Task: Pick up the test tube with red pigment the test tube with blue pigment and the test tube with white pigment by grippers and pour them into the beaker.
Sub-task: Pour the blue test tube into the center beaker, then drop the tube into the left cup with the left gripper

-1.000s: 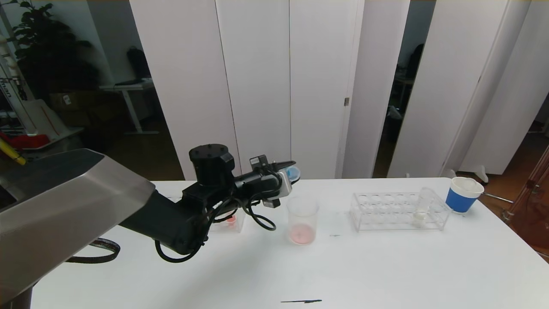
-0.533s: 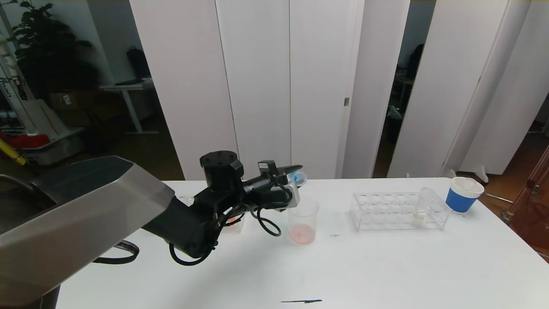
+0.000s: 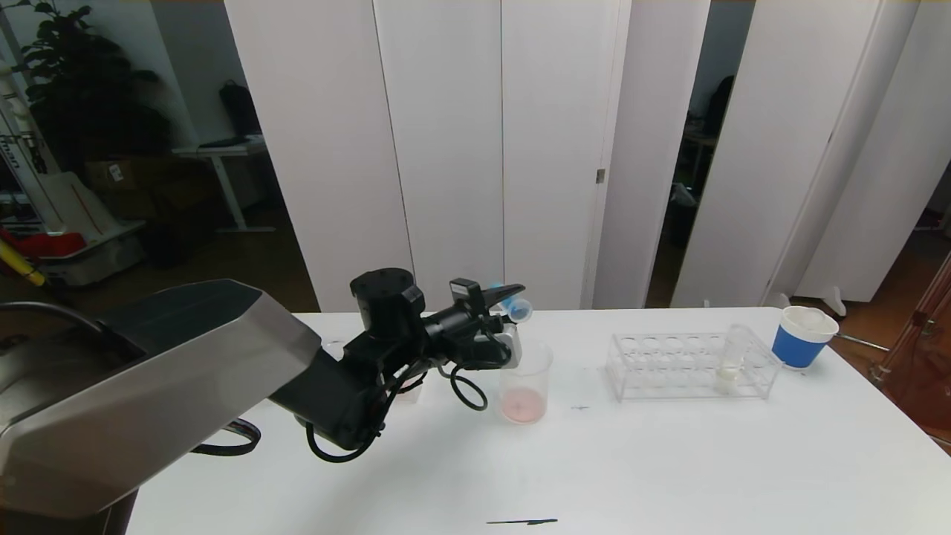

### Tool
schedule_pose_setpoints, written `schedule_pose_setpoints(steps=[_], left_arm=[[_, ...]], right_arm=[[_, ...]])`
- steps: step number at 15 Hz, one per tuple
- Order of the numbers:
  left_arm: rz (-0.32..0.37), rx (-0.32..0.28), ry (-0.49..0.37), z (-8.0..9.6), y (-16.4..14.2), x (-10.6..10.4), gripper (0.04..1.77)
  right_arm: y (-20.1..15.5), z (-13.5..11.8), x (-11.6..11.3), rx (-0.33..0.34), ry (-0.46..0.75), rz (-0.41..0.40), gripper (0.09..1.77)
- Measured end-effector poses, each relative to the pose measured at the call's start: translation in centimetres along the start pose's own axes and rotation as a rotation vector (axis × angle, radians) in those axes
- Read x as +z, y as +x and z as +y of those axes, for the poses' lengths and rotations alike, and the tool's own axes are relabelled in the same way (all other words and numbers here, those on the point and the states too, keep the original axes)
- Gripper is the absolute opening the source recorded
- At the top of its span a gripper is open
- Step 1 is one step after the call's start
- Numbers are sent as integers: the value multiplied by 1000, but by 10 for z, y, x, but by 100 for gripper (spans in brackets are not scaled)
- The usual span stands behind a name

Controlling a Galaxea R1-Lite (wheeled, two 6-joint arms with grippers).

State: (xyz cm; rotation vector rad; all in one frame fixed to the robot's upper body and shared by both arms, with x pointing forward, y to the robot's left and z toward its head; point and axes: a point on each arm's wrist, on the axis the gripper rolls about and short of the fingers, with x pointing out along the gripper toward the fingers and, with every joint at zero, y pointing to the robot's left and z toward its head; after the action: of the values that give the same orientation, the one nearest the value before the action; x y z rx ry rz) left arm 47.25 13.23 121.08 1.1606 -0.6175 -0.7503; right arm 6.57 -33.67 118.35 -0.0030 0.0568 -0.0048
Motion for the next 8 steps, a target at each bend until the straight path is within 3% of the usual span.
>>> schedule_pose_setpoints(steps=[8], left_arm=[[16, 58, 94, -3, 4, -13, 57]], right_arm=[[0, 0, 0, 0, 0, 0, 175]])
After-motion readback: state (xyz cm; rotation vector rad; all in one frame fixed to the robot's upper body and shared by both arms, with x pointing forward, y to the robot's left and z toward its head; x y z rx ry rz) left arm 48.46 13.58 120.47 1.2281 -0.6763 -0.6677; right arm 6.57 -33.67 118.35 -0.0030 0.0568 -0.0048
